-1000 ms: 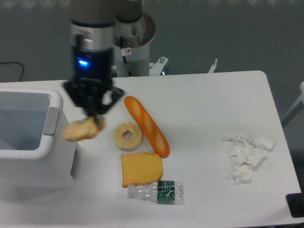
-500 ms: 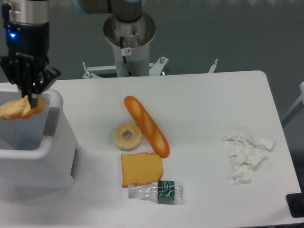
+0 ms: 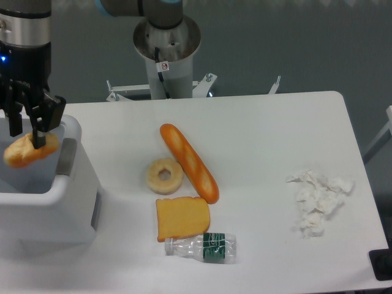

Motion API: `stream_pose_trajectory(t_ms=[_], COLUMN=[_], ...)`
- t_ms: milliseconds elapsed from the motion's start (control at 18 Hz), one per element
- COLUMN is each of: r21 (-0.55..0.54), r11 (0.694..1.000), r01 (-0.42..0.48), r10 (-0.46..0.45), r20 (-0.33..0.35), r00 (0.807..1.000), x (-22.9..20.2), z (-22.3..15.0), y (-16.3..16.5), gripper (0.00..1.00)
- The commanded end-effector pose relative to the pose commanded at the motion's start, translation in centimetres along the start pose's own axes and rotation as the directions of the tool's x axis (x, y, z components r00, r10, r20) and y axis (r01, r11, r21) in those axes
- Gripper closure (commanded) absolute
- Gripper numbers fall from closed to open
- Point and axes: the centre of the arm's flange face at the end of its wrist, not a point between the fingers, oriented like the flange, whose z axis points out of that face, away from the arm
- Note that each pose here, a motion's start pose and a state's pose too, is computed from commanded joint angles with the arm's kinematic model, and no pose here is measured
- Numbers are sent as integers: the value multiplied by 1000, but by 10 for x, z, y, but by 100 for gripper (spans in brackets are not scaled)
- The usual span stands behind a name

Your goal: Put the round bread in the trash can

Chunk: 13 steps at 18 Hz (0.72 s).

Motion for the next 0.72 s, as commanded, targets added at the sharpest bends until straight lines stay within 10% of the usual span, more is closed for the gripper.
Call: stream_pose_trajectory(t_ms=[389, 722], r21=[-72, -205], r11=[997, 971], r01=[6, 124], r10=[1, -77], r20=[99, 225], r00=[995, 971], x=[-14, -130], z=[7, 25], y=[10, 82], gripper=[0, 0])
